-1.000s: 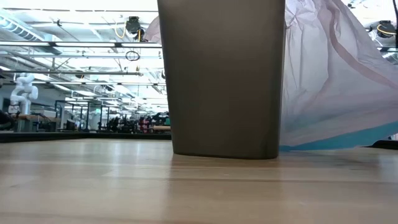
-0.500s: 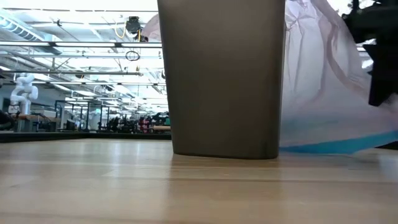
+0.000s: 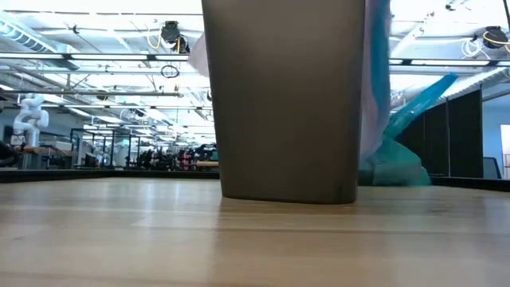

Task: Place trash/remove bag and relplace
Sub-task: Put the pink trash bag into the trash bin

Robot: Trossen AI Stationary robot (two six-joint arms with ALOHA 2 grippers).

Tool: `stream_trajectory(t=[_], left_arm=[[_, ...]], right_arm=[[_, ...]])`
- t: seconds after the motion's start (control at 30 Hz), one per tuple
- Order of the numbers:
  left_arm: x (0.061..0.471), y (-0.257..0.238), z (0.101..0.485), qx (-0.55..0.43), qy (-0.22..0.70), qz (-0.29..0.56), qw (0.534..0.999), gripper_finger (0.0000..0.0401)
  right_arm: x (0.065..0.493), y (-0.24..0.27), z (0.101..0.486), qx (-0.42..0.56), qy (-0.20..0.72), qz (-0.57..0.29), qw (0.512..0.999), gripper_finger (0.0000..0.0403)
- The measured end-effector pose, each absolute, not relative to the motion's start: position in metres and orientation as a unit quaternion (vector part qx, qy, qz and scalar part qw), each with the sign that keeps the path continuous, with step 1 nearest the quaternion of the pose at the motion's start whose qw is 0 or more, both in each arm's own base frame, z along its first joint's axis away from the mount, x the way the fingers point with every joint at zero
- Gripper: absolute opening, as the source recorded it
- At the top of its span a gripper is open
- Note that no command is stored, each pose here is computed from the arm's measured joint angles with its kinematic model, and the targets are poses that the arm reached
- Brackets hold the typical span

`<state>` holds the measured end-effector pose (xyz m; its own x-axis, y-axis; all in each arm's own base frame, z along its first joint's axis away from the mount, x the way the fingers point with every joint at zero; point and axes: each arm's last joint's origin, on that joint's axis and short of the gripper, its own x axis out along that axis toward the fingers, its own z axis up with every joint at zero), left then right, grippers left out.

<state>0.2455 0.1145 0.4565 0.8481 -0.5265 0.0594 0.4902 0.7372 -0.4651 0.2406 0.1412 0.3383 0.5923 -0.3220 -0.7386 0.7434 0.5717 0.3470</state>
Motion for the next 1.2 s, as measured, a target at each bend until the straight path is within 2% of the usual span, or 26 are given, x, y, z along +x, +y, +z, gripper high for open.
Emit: stream_trajectory(t=[0.23,0.47,0.73,0.97,1.1,1.2], left_arm=[[0.241,0.114,0.468,-0.210,0.012,-0.280,0.937,0.0000],[0.232,0.113,0.491,-0.163,-0.023,-0.277,0.947,0.0000],[0.233,0.098,0.501,-0.172,-0.023,-0.313,0.934,0.0023],[0.233,0.092,0.514,-0.135,-0.112,-0.256,0.951,0.0088],[0.234,0.089,0.515,-0.137,-0.119,-0.253,0.950,0.0128],[0.237,0.084,0.515,-0.134,-0.120,-0.262,0.948,0.0143]], right_arm=[[0.246,0.107,0.434,0.292,0.219,-0.287,0.885,0.0000],[0.248,0.059,0.495,0.230,0.127,-0.297,0.918,0.0000],[0.260,0.011,0.532,0.152,0.014,-0.333,0.930,0.0000],[0.270,-0.023,0.554,0.104,-0.081,-0.351,0.927,0.0000],[0.276,-0.037,0.562,0.081,-0.128,-0.363,0.919,0.0000],[0.284,-0.046,0.563,0.076,-0.156,-0.368,0.914,0.0000]])
